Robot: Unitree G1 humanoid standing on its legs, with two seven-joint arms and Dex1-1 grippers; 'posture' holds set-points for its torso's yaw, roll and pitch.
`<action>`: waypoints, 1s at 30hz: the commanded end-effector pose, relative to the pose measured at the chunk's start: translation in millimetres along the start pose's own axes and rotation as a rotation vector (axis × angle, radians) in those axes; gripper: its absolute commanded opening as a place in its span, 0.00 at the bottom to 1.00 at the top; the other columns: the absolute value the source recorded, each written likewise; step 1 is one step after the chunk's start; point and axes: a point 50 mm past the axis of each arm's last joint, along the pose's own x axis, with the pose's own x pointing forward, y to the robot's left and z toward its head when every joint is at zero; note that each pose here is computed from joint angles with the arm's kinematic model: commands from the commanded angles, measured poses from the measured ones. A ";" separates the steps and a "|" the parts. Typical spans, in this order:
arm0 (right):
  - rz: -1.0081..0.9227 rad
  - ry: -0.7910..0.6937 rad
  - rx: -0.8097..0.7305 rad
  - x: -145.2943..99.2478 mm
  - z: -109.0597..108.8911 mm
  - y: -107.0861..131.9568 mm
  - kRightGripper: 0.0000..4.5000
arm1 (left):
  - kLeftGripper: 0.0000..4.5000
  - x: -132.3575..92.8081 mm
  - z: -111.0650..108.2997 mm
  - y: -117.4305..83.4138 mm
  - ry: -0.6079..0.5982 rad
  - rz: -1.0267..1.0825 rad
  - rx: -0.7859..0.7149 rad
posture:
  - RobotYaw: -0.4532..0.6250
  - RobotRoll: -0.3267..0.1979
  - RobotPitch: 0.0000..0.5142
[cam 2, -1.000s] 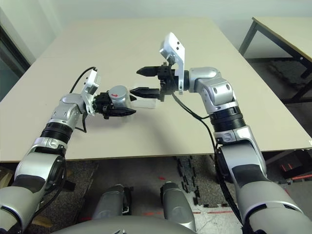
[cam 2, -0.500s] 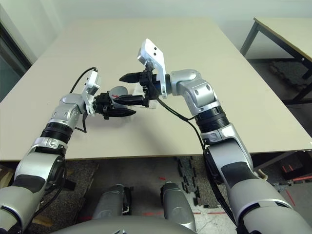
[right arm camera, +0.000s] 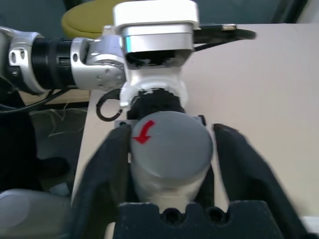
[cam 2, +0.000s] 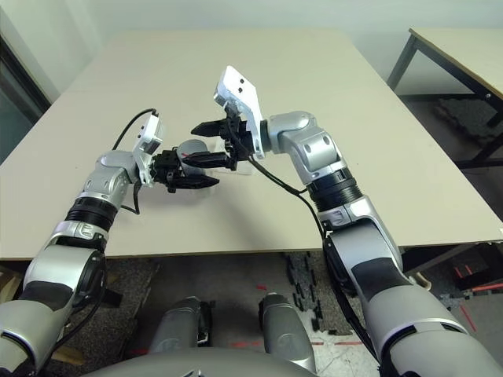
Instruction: Pour the medicine from the bottle into the box.
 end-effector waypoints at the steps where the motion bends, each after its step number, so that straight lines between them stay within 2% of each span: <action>1: -0.012 -0.008 0.011 -3.0 -1.2 -0.8 0.57 | 0.56 2.0 2.2 0.1 0.014 -0.021 0.015 | 0.31 0.62 0.05; 8: -0.020 -0.133 0.091 -7.8 11.8 -2.8 0.57 | 0.56 1.2 0.9 0.0 0.015 -0.016 0.012 | 0.32 0.62 0.05; 15: -0.065 -0.137 0.091 -14.6 11.1 -6.6 0.57 | 0.56 1.0 0.5 0.0 0.015 -0.018 0.010 | 0.31 0.62 0.05; 18: -0.150 -0.124 0.074 -24.4 6.3 -13.9 0.57 | 0.56 0.0 0.6 0.5 0.018 -0.011 0.012 | 0.31 0.62 0.05; 23: -0.414 -0.020 0.041 -56.1 -24.2 -32.6 0.57 | 0.56 -1.0 -0.7 -0.4 0.011 -0.003 0.010 | 0.32 0.62 0.05; 30: -0.708 0.090 0.137 -89.0 -76.5 -41.9 0.57 | 0.56 -0.6 -2.7 -1.8 0.008 -0.003 0.005 | 0.31 0.62 0.06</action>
